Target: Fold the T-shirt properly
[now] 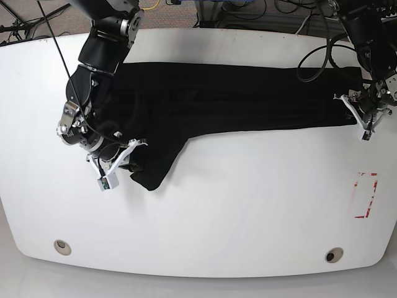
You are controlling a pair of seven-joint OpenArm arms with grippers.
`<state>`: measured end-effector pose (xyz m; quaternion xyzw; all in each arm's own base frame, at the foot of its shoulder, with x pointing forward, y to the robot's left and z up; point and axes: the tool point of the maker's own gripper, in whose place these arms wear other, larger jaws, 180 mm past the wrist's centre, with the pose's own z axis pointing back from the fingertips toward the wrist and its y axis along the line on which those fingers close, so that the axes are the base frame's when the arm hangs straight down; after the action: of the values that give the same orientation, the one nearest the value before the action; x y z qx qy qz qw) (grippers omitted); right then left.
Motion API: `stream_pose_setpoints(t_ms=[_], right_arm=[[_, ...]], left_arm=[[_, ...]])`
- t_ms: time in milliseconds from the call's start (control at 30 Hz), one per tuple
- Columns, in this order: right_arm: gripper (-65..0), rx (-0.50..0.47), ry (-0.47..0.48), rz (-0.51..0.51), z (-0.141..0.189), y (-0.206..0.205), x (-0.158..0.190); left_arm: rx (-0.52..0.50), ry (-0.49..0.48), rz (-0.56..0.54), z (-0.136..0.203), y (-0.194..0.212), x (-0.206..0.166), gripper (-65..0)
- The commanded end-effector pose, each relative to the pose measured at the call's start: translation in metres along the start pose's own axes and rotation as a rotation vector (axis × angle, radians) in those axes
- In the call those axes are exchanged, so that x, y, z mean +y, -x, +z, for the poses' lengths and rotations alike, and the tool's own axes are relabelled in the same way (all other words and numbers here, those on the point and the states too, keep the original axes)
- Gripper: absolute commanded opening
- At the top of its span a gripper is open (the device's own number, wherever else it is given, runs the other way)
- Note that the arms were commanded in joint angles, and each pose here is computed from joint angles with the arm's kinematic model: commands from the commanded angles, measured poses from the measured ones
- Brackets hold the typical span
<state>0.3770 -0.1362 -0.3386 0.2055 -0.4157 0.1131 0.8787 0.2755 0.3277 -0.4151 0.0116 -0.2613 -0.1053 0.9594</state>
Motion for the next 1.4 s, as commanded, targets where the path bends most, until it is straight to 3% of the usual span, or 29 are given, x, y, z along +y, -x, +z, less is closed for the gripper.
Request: stream_pose_setpoints(t_ms=[0, 233, 467, 933, 1233, 1367], right_arm=[[-65.0, -0.077, 0.004, 0.019, 0.019, -0.018, 0.0], [-65.0, -0.08, 0.025, -0.004, 0.047, 0.004, 0.0], [-65.0, -0.01, 0.082, 0.004, 0.077, 0.029, -0.003], [-64.5, 0.019, 0.023, -0.013, 0.106, 0.065, 0.028], [-64.5, 0.088, 0.041, -0.02, 0.117, 0.09, 0.023], [-64.4, 0.082, 0.101, -0.045, 0.13, 0.094, 0.006]], left_arm=[[0.071, -0.008, -0.025, -0.001, 0.014, 0.001, -54.7], [0.071, -0.009, -0.023, -0.001, 0.014, 0.001, -54.7], [0.073, -0.009, -0.023, -0.001, 0.014, 0.001, -54.7], [0.084, -0.006, -0.025, -0.001, 0.02, -0.001, -54.7], [0.085, -0.009, -0.026, 0.0, 0.02, 0.001, -54.7], [0.087, -0.018, -0.032, 0.002, 0.02, 0.005, -54.7]])
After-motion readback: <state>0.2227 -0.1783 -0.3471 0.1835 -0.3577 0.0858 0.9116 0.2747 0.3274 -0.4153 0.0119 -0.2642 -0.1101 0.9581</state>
